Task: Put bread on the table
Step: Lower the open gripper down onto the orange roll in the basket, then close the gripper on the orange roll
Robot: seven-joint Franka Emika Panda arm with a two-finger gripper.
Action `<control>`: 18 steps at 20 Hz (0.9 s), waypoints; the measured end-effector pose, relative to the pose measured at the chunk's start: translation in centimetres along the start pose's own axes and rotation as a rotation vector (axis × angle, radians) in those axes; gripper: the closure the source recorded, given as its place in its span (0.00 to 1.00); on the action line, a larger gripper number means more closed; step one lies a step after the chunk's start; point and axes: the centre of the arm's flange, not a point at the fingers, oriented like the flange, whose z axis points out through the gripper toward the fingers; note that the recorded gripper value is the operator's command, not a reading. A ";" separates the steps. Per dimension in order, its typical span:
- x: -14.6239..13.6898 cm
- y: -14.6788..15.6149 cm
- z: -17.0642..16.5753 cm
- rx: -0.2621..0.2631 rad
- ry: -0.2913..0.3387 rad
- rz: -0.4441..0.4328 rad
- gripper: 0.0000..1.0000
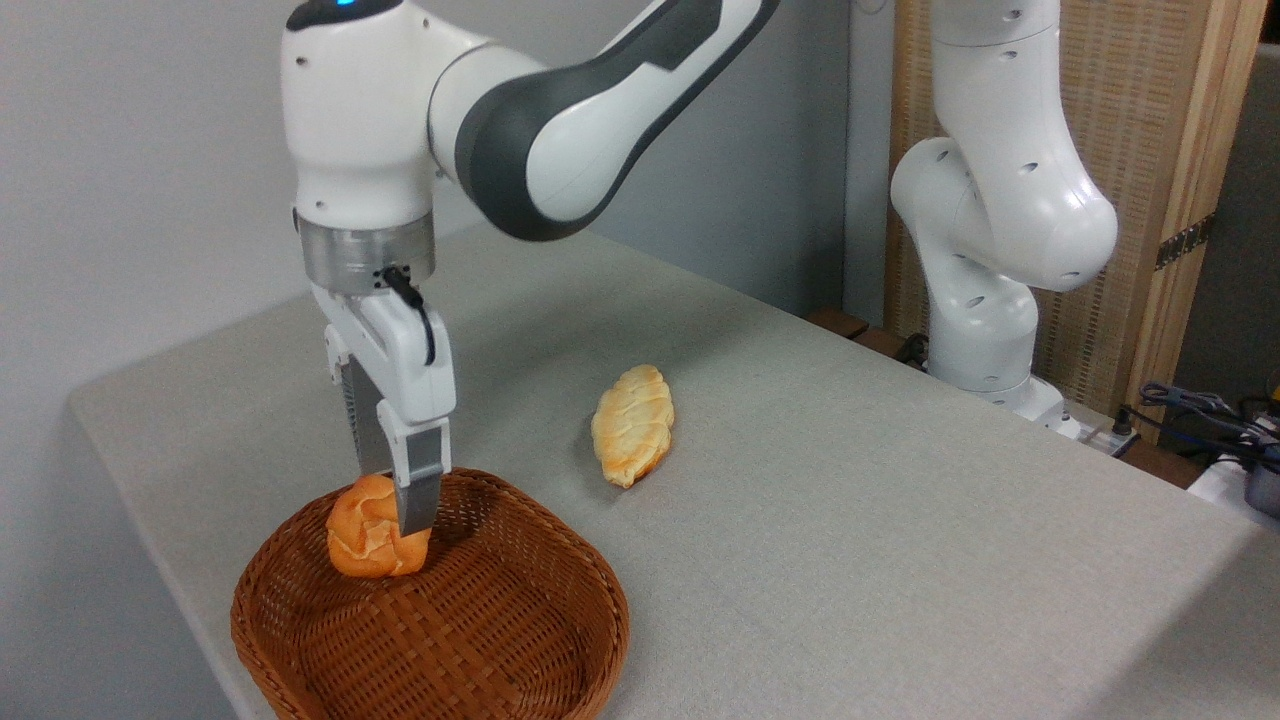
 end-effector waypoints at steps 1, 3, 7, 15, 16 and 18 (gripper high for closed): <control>0.2 0.1 0.4 0.000 0.001 0.004 0.00; 0.4 0.1 1.0 -0.002 0.003 0.004 0.00; 0.4 0.1 1.2 -0.008 0.005 -0.001 0.00; 0.3 -0.1 2.7 -0.029 -0.008 -0.011 0.26; 0.3 -0.1 2.8 -0.034 -0.004 -0.017 0.48; 0.2 -0.2 2.9 -0.039 0.000 -0.025 0.67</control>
